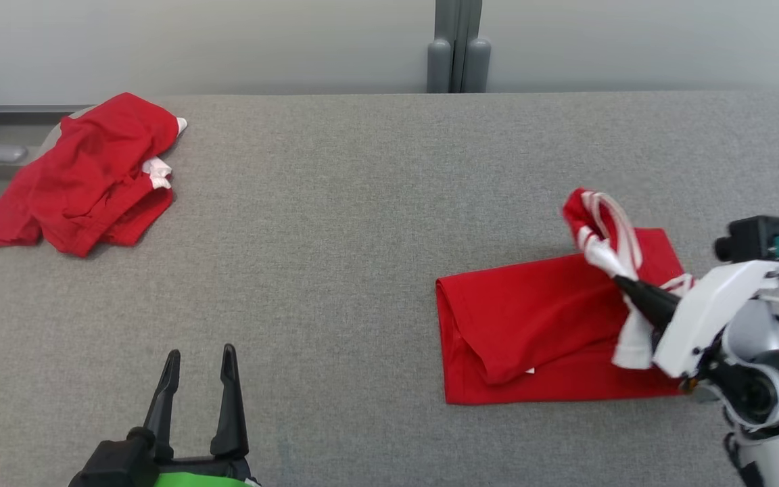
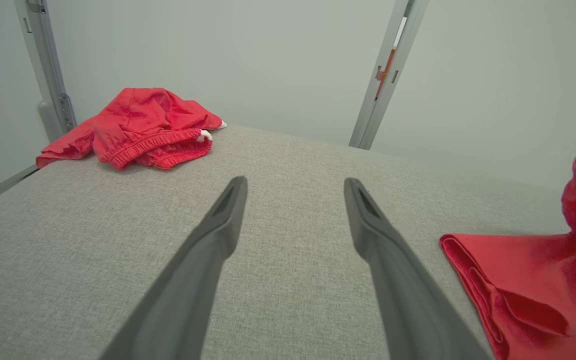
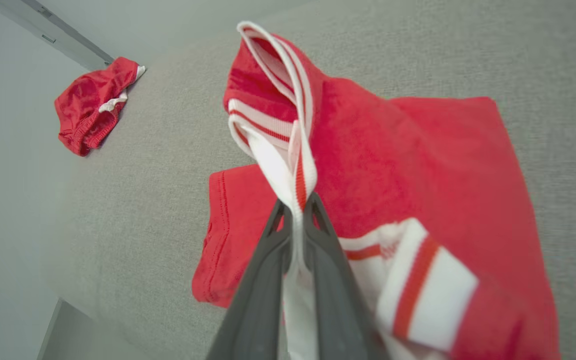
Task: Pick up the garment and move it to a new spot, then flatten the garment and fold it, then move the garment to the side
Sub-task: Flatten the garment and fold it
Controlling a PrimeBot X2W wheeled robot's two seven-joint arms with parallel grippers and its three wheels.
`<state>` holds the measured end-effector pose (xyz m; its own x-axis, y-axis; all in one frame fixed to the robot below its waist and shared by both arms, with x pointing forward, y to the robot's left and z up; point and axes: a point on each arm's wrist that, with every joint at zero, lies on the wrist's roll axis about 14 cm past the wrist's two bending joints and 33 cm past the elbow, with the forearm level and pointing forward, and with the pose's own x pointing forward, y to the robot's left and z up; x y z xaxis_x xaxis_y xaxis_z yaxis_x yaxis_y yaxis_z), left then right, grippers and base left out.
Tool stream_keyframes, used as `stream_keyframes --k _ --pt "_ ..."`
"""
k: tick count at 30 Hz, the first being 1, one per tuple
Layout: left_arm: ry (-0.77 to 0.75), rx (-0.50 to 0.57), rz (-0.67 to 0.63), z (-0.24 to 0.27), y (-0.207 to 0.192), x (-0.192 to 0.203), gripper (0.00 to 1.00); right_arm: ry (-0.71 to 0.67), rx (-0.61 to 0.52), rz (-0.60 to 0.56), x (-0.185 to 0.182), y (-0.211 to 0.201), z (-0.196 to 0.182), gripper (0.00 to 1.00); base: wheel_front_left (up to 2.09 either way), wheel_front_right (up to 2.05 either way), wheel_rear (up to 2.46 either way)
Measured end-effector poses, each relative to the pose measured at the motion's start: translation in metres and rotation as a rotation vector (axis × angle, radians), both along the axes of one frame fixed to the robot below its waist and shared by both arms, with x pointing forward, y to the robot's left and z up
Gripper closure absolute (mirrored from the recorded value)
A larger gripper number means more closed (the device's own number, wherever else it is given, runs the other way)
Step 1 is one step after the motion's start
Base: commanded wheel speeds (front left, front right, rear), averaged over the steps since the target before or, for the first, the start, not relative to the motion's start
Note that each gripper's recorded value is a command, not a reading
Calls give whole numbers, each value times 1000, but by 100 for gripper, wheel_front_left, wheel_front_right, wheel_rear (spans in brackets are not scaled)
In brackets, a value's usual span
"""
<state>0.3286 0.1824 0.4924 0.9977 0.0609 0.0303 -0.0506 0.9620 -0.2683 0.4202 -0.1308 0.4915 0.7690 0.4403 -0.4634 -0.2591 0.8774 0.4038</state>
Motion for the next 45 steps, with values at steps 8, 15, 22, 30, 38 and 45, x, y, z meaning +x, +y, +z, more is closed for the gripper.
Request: stream_keyframes --k 8,15,22,30,38,45 --pt "-6 10 19 2 4 -6 0 15 100 61 -14 72 -23 100 0 0 0" --pt "3 2 20 0 2 -9 0 24 101 73 -9 92 -38 100 0 0 0" --pt "9 -1 28 -2 4 -13 0 30 155 101 -11 114 -43 56 0 0 0" --pt "15 0 28 -4 4 -14 0 -74 477 35 -7 133 4 0 0 0 0" --pt "-5 15 4 2 -1 -10 0 -482 194 -56 -10 70 31 0 0 0 0" --pt "-21 27 -18 6 -6 -9 0 -635 -85 -250 -32 -27 19 0 0 0 0"
